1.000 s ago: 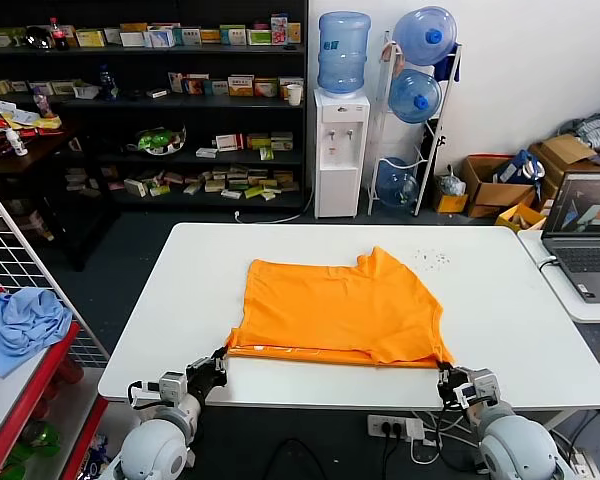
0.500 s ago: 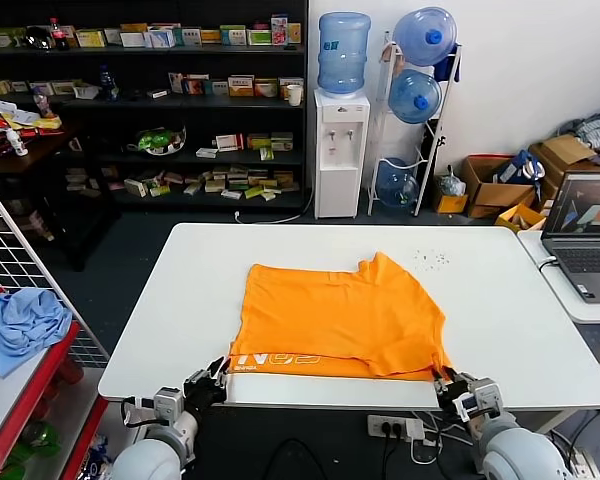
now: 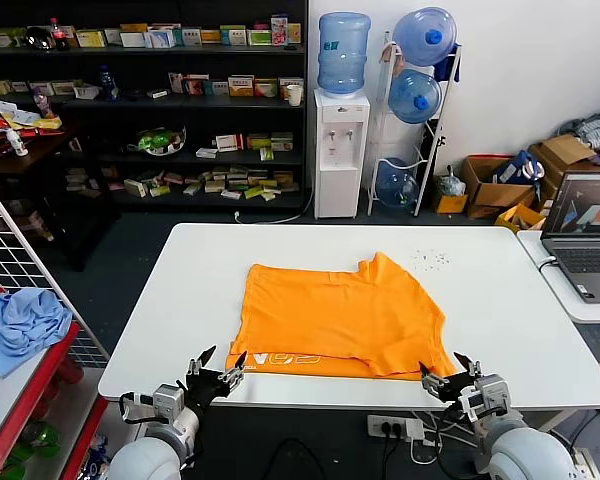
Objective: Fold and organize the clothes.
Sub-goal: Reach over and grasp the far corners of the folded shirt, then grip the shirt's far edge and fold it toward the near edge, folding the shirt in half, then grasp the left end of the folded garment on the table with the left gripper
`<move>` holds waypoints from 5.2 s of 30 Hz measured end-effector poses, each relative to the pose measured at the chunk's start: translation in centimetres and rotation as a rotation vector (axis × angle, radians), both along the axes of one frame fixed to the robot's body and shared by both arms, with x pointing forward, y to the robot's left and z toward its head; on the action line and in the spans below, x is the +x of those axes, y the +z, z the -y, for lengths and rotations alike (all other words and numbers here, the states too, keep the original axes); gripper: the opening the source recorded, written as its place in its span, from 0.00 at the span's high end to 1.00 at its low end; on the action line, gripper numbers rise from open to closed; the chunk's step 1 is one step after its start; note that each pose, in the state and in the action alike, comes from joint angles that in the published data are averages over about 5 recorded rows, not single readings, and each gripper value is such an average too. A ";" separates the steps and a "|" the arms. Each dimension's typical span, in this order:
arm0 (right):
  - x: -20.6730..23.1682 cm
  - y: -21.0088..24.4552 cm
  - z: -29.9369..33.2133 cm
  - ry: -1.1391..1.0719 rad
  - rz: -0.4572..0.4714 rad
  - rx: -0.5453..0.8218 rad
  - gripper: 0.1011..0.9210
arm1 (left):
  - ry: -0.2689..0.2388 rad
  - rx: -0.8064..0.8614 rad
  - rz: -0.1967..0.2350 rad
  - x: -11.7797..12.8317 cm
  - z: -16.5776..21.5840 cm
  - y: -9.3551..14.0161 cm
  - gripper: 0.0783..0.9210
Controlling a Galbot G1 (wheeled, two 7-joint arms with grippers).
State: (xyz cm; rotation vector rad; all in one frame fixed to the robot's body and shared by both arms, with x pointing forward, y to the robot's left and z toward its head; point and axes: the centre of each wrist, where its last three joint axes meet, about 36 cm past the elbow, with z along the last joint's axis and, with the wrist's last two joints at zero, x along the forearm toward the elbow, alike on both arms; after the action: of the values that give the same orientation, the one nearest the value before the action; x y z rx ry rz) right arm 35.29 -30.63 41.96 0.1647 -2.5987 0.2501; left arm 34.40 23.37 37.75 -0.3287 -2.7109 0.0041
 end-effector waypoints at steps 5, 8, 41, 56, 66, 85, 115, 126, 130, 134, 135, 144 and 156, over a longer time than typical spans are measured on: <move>3.7 -0.6 0.9 -0.008 0.069 0.047 0.12 | -0.010 0.004 0.052 2.5 0.0 0.6 0.12; 6.6 -1.2 1.6 -0.014 0.097 0.070 0.12 | -0.012 0.005 0.071 4.6 0.0 0.6 0.12; 27.0 -6.7 3.1 -0.083 -0.020 0.203 0.12 | 0.070 0.005 -0.005 27.7 3.7 -2.2 0.12; 28.2 -7.6 2.3 -0.090 -0.084 0.175 0.49 | 0.066 0.048 -0.086 29.8 4.9 -4.1 0.34; 28.1 -7.4 2.0 -0.085 -0.084 0.151 0.84 | 0.048 0.055 -0.123 29.4 4.8 -4.7 0.68; 24.2 -4.5 1.3 -0.070 0.024 0.118 0.97 | 0.058 0.016 -0.061 24.9 1.3 -2.8 0.98; 5.2 -3.3 0.0 0.005 -0.037 -0.072 0.87 | -0.014 0.027 -0.078 6.0 -0.3 -1.7 0.85; 3.7 -2.8 -0.7 0.017 -0.045 -0.063 0.49 | 0.032 -0.016 -0.062 4.6 0.3 -2.1 0.48; 3.5 -2.8 -0.8 0.019 -0.048 -0.063 0.34 | 0.058 -0.040 -0.083 4.5 0.3 -2.5 0.34; 3.2 -2.7 -0.9 0.021 -0.049 -0.064 0.21 | 0.084 -0.068 -0.111 4.6 0.5 -2.9 0.21; 3.1 -2.7 -1.0 0.022 -0.049 -0.065 0.18 | 0.089 -0.074 -0.117 4.6 0.6 -3.0 0.18; 2.4 -2.6 -1.5 0.036 -0.050 -0.065 0.12 | 0.121 -0.107 -0.165 4.9 1.1 -4.1 0.21; 1.8 -2.6 -1.8 0.043 -0.060 -0.070 0.12 | 0.131 -0.135 -0.179 5.2 1.2 -4.3 0.63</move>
State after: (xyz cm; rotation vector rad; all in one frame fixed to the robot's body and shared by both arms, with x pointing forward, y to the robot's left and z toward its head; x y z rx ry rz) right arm 37.09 -28.85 39.33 0.2007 -2.5247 0.3453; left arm 39.63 22.13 33.41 -0.1791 -2.5541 0.2434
